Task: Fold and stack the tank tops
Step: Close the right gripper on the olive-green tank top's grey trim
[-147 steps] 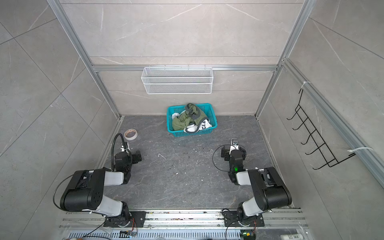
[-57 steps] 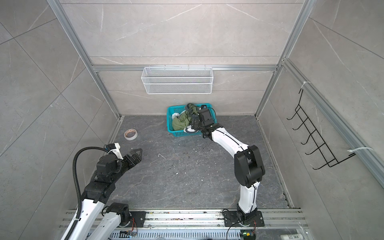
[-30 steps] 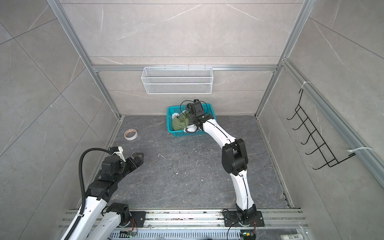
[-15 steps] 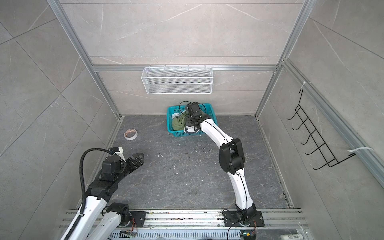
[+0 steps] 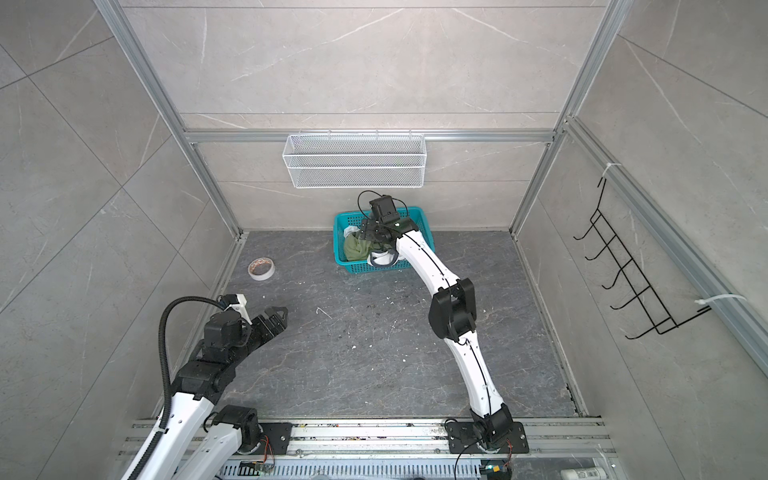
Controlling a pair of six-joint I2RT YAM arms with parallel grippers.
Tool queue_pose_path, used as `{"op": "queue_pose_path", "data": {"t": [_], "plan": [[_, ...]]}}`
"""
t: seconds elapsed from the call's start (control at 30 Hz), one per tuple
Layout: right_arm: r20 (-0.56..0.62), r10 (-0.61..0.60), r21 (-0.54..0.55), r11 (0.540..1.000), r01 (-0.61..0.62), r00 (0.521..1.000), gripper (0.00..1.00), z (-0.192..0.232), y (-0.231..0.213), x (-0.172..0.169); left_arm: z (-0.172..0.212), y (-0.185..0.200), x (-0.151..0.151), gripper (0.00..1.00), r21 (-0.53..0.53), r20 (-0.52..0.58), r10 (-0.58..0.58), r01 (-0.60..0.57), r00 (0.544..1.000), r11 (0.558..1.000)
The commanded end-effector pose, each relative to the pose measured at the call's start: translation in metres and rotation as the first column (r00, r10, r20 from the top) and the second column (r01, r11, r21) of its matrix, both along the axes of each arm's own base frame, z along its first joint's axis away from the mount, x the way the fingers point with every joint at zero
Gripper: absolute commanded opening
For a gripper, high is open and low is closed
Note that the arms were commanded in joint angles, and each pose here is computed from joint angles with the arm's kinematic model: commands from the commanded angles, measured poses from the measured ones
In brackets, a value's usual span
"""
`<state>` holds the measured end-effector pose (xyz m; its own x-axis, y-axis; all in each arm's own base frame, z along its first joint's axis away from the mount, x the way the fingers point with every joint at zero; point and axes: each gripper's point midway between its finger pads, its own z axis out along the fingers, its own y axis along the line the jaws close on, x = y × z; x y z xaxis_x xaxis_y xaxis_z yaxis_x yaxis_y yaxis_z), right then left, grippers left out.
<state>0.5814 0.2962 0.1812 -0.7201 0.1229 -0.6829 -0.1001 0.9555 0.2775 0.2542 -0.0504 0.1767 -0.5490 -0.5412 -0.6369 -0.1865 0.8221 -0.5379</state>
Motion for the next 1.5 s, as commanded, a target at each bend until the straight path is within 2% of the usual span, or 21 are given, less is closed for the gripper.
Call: {"op": "queue_pose_path", "data": {"t": [0.0, 0.17, 0.27, 0.5, 0.67, 0.9, 1.07, 1.2, 1.27, 1.4, 1.47], "plan": [[-0.108, -0.008, -0.134, 0.991, -0.006, 0.994, 0.89, -0.042, -0.005, -0.013, 0.014, 0.002, 0.003, 1.00, 0.014, 0.042, -0.001, 0.000, 0.999, 1.000], [-0.121, -0.045, -0.190, 0.982, 0.021, 0.992, 0.82, -0.053, -0.014, -0.013, 0.013, 0.003, 0.003, 1.00, 0.017, 0.039, 0.003, -0.003, 0.999, 1.000], [-0.128, -0.060, -0.220, 0.975, 0.031, 0.990, 0.68, -0.062, -0.018, -0.013, 0.013, 0.003, 0.004, 1.00, 0.019, 0.039, 0.003, -0.003, 0.999, 1.000], [-0.114, -0.213, -0.342, 0.926, 0.163, 0.970, 0.22, -0.064, -0.071, -0.009, 0.012, 0.004, 0.003, 1.00, 0.025, 0.033, 0.005, -0.006, 0.999, 1.000], [-0.102, -0.365, -0.417, 0.860, 0.293, 0.926, 0.10, -0.059, -0.136, -0.005, 0.011, 0.004, 0.002, 1.00, 0.024, 0.034, 0.006, -0.007, 0.999, 1.000], [-0.079, -0.529, -0.499, 0.754, 0.426, 0.845, 0.06, -0.049, -0.225, -0.016, 0.010, 0.004, 0.001, 1.00, 0.024, 0.035, 0.009, -0.010, 0.999, 1.000], [0.016, -0.607, -0.583, 0.640, 0.501, 0.795, 0.07, -0.041, -0.262, -0.030, 0.010, 0.004, 0.001, 1.00, 0.022, 0.035, 0.007, -0.008, 0.999, 1.000], [0.048, -0.683, -0.573, 0.579, 0.580, 0.729, 0.07, -0.043, -0.291, -0.047, 0.009, 0.003, 0.001, 1.00, 0.021, 0.033, 0.005, -0.005, 0.999, 1.000], [0.053, -0.705, -0.534, 0.578, 0.617, 0.707, 0.06, -0.050, -0.306, -0.054, 0.008, 0.004, 0.000, 1.00, 0.021, 0.031, 0.005, -0.005, 1.000, 1.000], [0.035, -0.706, -0.407, 0.636, 0.656, 0.707, 0.06, -0.071, -0.329, -0.064, 0.008, 0.003, -0.001, 1.00, 0.020, 0.033, 0.001, -0.002, 0.999, 1.000], [0.007, -0.718, -0.351, 0.650, 0.674, 0.696, 0.07, -0.079, -0.343, -0.069, 0.007, 0.003, 0.000, 1.00, 0.019, 0.032, 0.001, -0.001, 0.999, 1.000]]}}
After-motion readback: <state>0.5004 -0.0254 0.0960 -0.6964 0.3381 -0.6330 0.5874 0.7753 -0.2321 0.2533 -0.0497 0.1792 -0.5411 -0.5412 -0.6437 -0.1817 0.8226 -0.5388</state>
